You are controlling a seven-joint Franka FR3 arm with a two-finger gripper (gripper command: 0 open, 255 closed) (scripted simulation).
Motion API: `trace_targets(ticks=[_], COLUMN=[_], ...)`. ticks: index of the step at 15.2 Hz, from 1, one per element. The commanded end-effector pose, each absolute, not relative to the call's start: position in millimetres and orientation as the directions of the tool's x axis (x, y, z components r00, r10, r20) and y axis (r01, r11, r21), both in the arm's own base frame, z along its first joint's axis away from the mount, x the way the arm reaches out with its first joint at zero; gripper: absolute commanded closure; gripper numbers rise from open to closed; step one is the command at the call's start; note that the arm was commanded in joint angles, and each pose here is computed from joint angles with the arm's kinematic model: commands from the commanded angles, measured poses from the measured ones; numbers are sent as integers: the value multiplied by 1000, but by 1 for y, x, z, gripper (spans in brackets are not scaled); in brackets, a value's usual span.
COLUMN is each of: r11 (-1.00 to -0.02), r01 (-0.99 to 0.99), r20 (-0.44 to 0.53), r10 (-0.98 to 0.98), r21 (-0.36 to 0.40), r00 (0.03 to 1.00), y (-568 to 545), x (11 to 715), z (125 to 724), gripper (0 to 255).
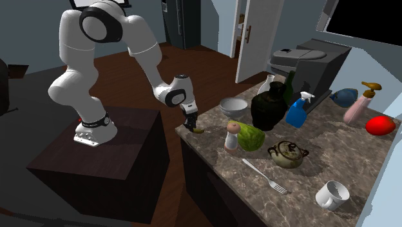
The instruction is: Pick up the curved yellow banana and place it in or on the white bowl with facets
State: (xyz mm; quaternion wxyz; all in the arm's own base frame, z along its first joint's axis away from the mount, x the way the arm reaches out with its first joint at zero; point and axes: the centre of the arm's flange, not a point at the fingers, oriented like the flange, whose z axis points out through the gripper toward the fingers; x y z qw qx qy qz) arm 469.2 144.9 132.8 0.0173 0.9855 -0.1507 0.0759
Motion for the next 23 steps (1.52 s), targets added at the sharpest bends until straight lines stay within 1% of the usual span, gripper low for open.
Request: trace_targets(ticks=[1, 6, 23], r11=[-954, -954, -954], r01=[-300, -300, -300], r20=[155, 155, 155], r10=[-294, -294, -294], r21=[11, 11, 11], r00=[943, 943, 943], y=[145, 145, 145], x=[469, 469, 469], z=[133, 133, 223], gripper=[255, 255, 255])
